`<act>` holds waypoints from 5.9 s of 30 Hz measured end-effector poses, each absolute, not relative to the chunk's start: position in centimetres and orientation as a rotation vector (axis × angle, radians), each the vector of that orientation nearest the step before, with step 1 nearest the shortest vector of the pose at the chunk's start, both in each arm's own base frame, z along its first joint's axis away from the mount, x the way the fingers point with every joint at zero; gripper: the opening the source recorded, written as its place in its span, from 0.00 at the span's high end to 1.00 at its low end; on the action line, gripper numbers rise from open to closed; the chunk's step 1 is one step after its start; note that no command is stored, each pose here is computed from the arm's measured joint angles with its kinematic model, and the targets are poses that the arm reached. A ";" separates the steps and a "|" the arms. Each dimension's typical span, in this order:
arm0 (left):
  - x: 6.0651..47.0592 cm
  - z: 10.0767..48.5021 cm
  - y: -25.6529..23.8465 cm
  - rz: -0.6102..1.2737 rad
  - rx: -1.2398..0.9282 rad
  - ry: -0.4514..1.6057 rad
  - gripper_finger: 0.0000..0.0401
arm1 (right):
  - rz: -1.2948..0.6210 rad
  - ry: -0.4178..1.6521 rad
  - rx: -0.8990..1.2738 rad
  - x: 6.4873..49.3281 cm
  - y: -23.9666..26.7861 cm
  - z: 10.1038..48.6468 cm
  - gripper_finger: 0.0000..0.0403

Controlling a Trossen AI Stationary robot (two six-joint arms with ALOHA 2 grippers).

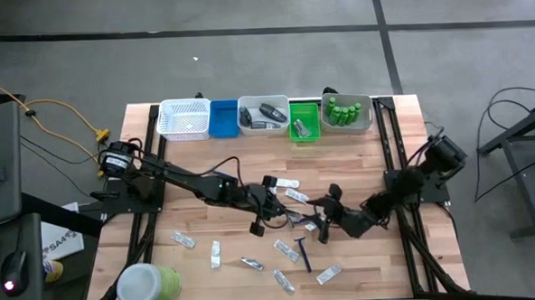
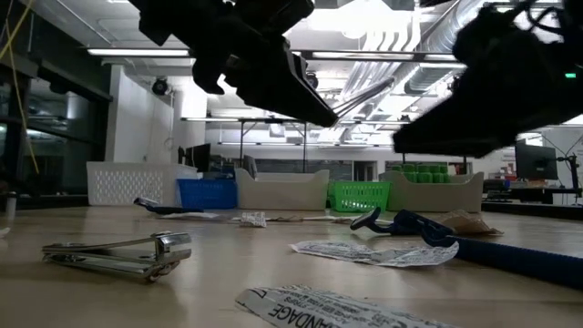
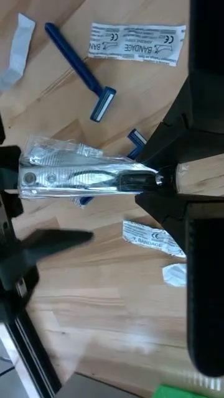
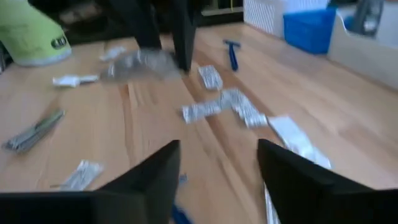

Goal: Pick & Place Travel size toiletries
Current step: Put the nail cutter into the green bin

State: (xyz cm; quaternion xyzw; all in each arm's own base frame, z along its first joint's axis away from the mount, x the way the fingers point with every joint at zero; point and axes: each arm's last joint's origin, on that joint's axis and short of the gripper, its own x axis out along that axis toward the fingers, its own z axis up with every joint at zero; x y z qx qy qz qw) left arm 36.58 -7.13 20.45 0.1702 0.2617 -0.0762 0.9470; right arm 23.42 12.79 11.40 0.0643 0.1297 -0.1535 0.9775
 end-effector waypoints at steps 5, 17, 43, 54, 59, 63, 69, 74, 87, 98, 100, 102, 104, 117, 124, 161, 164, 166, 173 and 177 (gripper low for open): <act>36.7 20.5 -6.8 -0.140 0.344 0.524 0.86 | -0.231 0.185 0.078 24.7 12.1 12.3 0.32; 37.1 21.3 -6.9 -0.127 0.333 0.440 0.86 | -0.214 0.131 -0.070 26.8 12.8 14.4 0.32; 37.1 21.3 -7.0 -0.121 0.313 0.439 0.83 | -0.270 0.100 -0.048 26.7 13.2 14.8 0.83; 37.1 21.3 -7.1 -0.136 0.313 0.440 0.76 | -0.247 0.099 -0.025 26.7 13.3 14.8 0.86; 37.1 21.3 -7.0 -0.107 0.317 0.444 0.75 | -0.251 0.099 -0.020 26.7 13.2 14.8 0.91; 36.7 21.4 -6.6 -0.022 0.376 0.478 0.75 | -0.251 0.100 -0.028 26.7 13.2 14.8 0.99; 36.2 22.7 -6.5 -0.012 0.363 0.458 0.75 | -0.286 0.122 0.004 27.0 12.5 14.5 1.00; 35.8 22.6 -6.4 -0.013 0.356 0.502 0.75 | -0.318 0.157 0.045 27.2 11.8 14.0 1.00; 35.8 22.1 -6.5 -0.040 0.270 0.531 0.67 | -0.165 0.474 0.088 25.1 10.6 14.8 0.91; 36.2 21.0 -6.7 -0.049 0.229 0.553 0.46 | -0.006 0.677 0.060 25.7 8.1 13.1 0.57; 36.1 21.2 -6.6 -0.048 0.226 0.556 0.47 | 0.001 0.685 0.068 25.9 7.5 13.0 0.55; 35.6 21.5 -6.5 -0.042 0.230 0.587 0.48 | 0.031 0.694 0.073 26.1 7.0 13.0 0.54; 35.1 21.8 -6.4 -0.035 0.222 0.611 0.50 | 0.054 0.711 0.078 26.3 6.7 13.0 0.54; 29.6 24.2 -5.1 0.081 0.178 0.644 0.64 | 0.141 0.908 -0.033 31.2 6.4 12.4 0.53; 25.5 23.0 -5.0 0.089 0.107 0.633 0.67 | 0.184 0.971 -0.019 31.0 6.6 12.1 0.53; 20.6 18.5 -6.4 0.082 0.011 0.590 0.67 | -0.241 0.923 0.118 30.8 -4.0 21.4 0.89; 20.8 18.7 -6.4 0.070 0.002 0.568 0.67 | -0.409 0.881 0.179 29.6 -7.1 22.4 0.89; 20.8 18.7 -6.4 0.067 0.006 0.567 0.67 | -0.502 0.837 0.240 29.3 -9.5 22.5 0.89; 20.8 18.7 -6.5 0.061 0.005 0.563 0.67 | -0.670 0.795 0.328 28.3 -15.0 21.2 0.89; 20.8 18.7 -6.5 0.060 0.005 0.563 0.67 | -0.706 0.779 0.355 28.3 -16.6 20.4 0.89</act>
